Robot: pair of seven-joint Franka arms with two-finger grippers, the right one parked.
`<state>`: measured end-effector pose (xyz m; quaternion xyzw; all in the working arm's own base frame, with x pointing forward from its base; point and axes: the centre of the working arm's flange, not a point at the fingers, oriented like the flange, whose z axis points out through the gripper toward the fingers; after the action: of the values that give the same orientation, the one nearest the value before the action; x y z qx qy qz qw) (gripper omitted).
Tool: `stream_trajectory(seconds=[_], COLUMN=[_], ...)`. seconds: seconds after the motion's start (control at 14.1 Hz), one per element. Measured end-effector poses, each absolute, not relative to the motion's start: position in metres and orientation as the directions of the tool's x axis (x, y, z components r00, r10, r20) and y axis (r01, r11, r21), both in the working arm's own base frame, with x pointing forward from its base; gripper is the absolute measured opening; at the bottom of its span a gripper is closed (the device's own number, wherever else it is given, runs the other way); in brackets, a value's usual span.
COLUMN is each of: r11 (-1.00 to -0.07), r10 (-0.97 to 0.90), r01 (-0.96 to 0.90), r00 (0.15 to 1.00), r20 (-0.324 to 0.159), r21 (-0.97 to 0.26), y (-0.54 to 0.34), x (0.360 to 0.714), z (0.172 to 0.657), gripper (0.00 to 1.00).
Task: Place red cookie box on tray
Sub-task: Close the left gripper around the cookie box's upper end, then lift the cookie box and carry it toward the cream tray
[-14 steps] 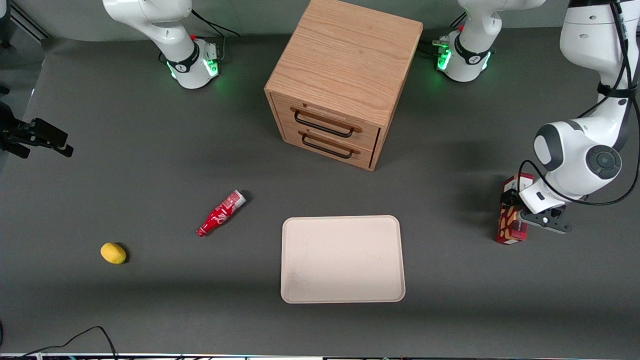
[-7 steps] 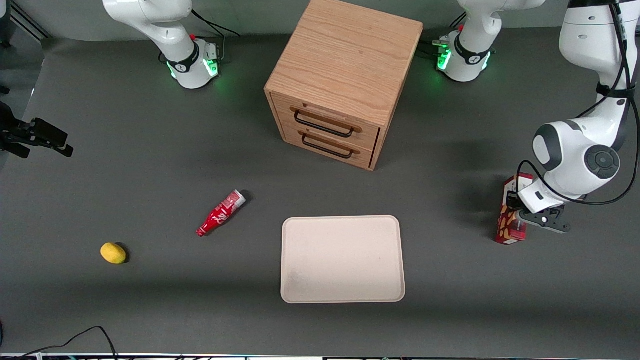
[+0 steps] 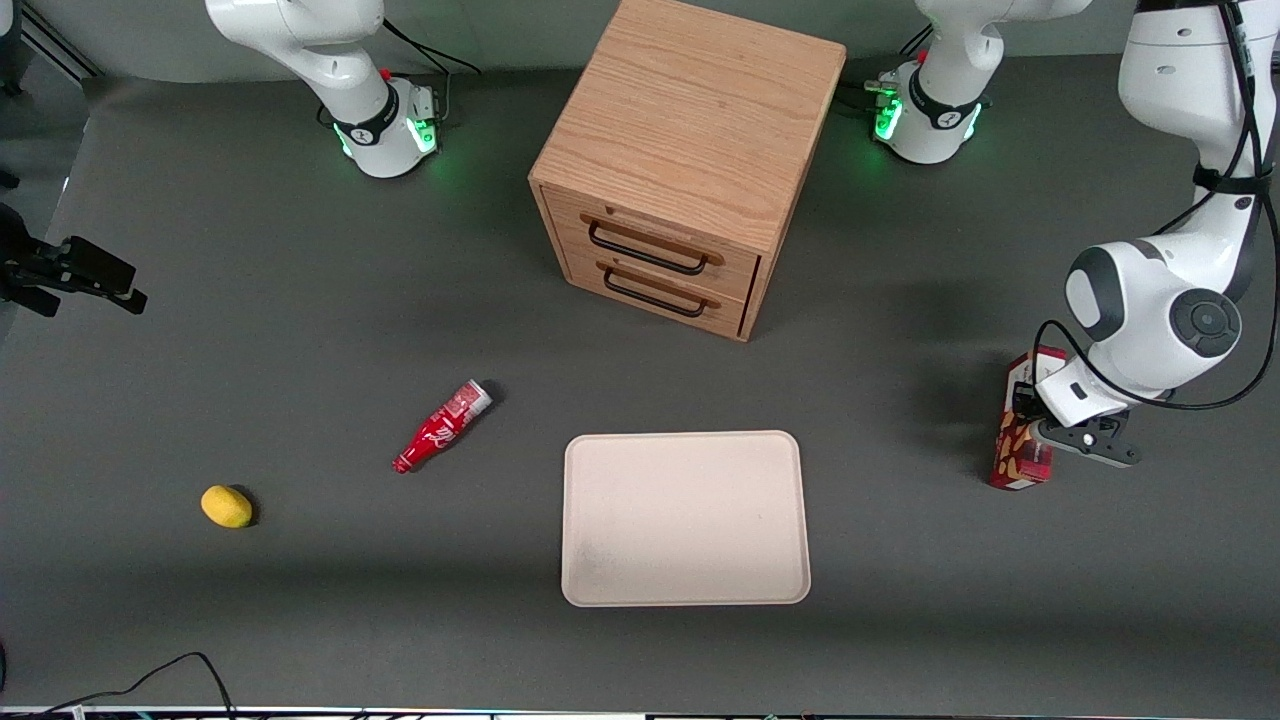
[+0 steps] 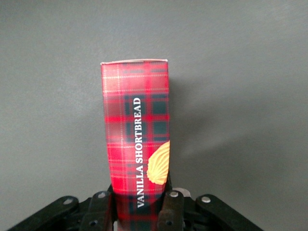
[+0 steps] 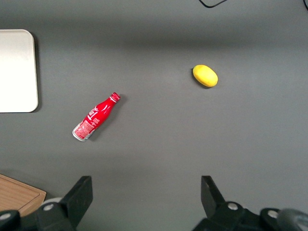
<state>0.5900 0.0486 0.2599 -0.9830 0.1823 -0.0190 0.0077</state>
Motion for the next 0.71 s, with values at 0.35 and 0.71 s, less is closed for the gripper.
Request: stream_trajectory(seconds=[0.35,0.71], r11=[-0.921,-0.914], r10=[-0.390,-0.406], r01=[-0.387,-0.400], r00=[0.917,0.899], r20=[-0.087,-0.162], r21=[0.056,0.067], y=[0.040,0.025], x=[0.605,0.614], z=[0.386,0.514], gripper=[0.33,0.33])
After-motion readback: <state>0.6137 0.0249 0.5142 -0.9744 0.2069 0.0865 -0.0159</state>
